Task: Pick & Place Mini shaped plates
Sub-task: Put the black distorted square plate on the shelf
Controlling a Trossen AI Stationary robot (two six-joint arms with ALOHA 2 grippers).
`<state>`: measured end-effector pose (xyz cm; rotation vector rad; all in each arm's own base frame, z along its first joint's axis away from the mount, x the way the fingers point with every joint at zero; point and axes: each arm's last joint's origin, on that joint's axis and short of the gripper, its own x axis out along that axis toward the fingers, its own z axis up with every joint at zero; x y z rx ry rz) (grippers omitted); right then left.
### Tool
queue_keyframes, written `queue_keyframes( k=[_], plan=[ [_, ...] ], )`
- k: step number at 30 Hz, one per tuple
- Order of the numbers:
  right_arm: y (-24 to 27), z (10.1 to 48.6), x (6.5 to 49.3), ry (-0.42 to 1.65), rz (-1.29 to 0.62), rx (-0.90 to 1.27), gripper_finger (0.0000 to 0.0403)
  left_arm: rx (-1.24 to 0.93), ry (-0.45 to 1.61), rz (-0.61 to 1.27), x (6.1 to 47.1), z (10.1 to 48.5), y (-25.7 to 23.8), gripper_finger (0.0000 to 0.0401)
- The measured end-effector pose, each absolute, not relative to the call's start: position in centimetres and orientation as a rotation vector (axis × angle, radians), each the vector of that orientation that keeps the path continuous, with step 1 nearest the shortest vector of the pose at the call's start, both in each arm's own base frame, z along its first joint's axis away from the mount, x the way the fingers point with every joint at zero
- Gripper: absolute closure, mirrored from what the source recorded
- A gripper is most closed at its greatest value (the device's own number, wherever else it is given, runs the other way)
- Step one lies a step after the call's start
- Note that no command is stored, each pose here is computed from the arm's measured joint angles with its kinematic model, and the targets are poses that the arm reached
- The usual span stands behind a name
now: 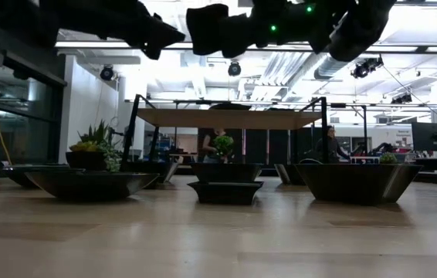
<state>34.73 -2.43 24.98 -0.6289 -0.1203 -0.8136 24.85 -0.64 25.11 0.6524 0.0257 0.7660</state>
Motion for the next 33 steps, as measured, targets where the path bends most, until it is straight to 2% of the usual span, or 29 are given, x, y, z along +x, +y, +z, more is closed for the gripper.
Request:
queue_keyframes(
  k=[7, 20, 33],
  plan=[
    [-3.5, 25.5, 34.6, -0.165, -0.832, -0.639, 0.0403, 0.604, 0.056, 0.894, 24.9, 25.7, -0.1, 0.0247],
    [-4.9, 24.7, 39.8, -0.160, -0.979, -0.738, 0.0403, 0.584, 0.060, 0.948, 24.8, 25.8, 1.1, 0.0247],
    [-4.9, 23.9, 40.4, -0.178, -0.947, -0.735, 0.0403, 0.518, -0.005, 0.976, 24.6, 26.1, 2.4, 0.0247]
  ],
)
